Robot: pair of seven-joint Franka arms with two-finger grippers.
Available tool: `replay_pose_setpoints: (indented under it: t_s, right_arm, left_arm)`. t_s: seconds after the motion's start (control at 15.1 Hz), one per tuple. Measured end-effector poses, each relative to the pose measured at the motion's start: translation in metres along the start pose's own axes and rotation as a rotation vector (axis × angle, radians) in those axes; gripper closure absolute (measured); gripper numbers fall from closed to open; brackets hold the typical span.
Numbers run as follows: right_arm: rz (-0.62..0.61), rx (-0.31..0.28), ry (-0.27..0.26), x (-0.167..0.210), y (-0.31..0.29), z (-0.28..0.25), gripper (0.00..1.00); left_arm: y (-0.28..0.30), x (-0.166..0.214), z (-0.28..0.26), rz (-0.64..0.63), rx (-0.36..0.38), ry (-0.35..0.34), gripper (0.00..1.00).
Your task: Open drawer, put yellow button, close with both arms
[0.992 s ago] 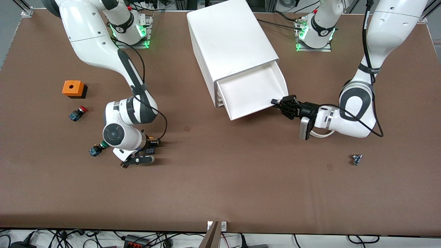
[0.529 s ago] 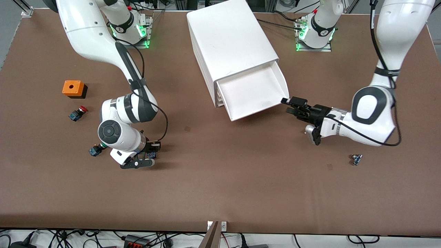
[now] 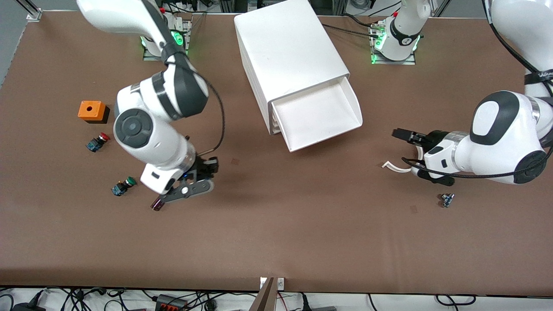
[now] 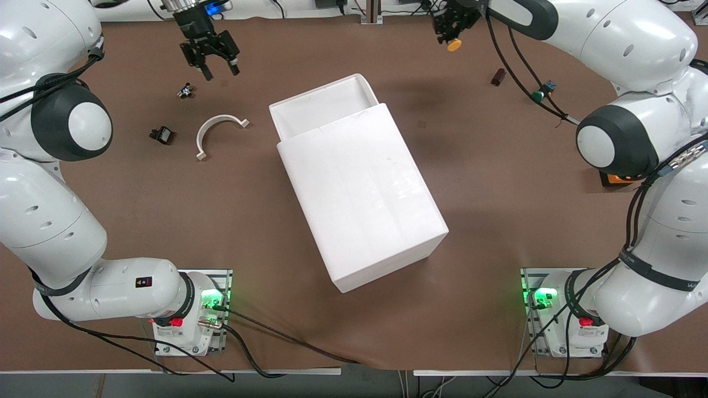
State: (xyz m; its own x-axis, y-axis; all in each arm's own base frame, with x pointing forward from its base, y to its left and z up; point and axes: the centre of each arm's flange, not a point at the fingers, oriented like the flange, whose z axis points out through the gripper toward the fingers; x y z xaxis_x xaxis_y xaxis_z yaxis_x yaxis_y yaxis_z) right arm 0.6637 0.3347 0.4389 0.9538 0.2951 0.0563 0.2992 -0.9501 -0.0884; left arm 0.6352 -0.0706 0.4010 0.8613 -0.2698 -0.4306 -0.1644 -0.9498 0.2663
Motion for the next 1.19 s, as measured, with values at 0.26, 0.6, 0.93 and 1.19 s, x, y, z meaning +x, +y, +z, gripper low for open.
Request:
replay_pose_setpoints:
  t_s: [0.26, 0.6, 0.93, 1.19]
  right_arm:
    - [-0.086, 0.061, 0.036, -0.019, -0.084, -0.045, 0.59]
    - [-0.134, 0.082, 0.047, -0.051, -0.175, -0.062, 0.59]
    - [-0.081, 0.050, 0.070, -0.090, -0.264, -0.045, 0.59]
    - [-0.059, 0.059, 0.090, -0.090, -0.288, -0.008, 0.59]
  left_arm:
    - [-0.009, -0.004, -0.058, -0.005, 0.181, 0.155, 0.00]
    - [0.006, -0.027, -0.125, -0.028, 0.243, 0.307, 0.00]
    - [0.021, -0.063, -0.172, -0.101, 0.242, 0.418, 0.00]
    - [0.015, -0.080, -0.161, -0.130, 0.257, 0.451, 0.00]
